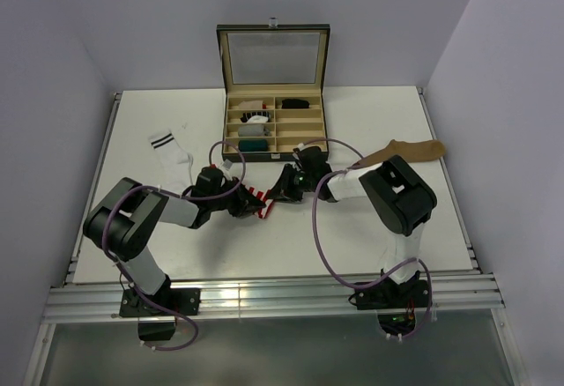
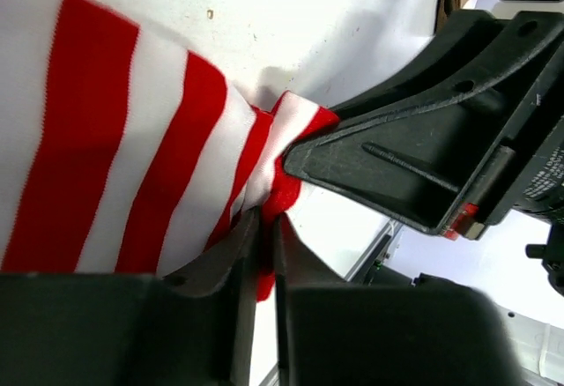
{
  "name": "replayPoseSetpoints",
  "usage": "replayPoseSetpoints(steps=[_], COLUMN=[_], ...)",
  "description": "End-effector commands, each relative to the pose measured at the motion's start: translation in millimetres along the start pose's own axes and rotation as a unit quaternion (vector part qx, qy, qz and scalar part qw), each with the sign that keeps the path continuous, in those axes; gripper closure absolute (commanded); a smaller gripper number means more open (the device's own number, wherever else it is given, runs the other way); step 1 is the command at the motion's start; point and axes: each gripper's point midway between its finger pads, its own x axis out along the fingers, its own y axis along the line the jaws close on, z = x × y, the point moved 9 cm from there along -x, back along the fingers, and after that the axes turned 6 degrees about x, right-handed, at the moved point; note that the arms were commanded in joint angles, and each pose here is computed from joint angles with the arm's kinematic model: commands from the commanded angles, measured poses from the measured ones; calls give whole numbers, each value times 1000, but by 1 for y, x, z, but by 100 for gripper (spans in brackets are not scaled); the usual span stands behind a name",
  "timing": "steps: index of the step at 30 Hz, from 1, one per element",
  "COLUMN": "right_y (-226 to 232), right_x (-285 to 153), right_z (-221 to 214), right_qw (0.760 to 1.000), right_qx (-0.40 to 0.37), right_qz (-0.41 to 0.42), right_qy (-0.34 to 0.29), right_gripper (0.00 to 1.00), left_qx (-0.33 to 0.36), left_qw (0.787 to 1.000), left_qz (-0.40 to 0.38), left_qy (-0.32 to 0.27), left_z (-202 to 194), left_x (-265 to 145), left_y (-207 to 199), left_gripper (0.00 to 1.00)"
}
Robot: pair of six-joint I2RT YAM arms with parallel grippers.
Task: Roll the socks
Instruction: Roll the sock at the center of the board.
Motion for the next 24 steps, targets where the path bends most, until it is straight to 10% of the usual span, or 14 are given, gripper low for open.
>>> replayPoseSetpoints(steps=[1,4,12,24], right_y=[0,1,0,1], right_x=[5,-1,-18,-29], right_z=[0,3,10,14], right_qw=[1000,999,990,969], right_qx=[-11,-23,-47,-52], right_qz=[-10,-34,-128,-230], right_qy=[-3,-15,-48,-70], right_gripper=[86,100,100,100], left_qx=[-21,5,155,440], left_qw=[996,996,976,871], left_qz=[86,85,127,168], left_qy=[21,2,-89,-138], left_z=[-17,-9,17,-21], left_x=[-3,-7,-24,8], left_y=[34,25,-28,-80], left_gripper=[83,69,48,39])
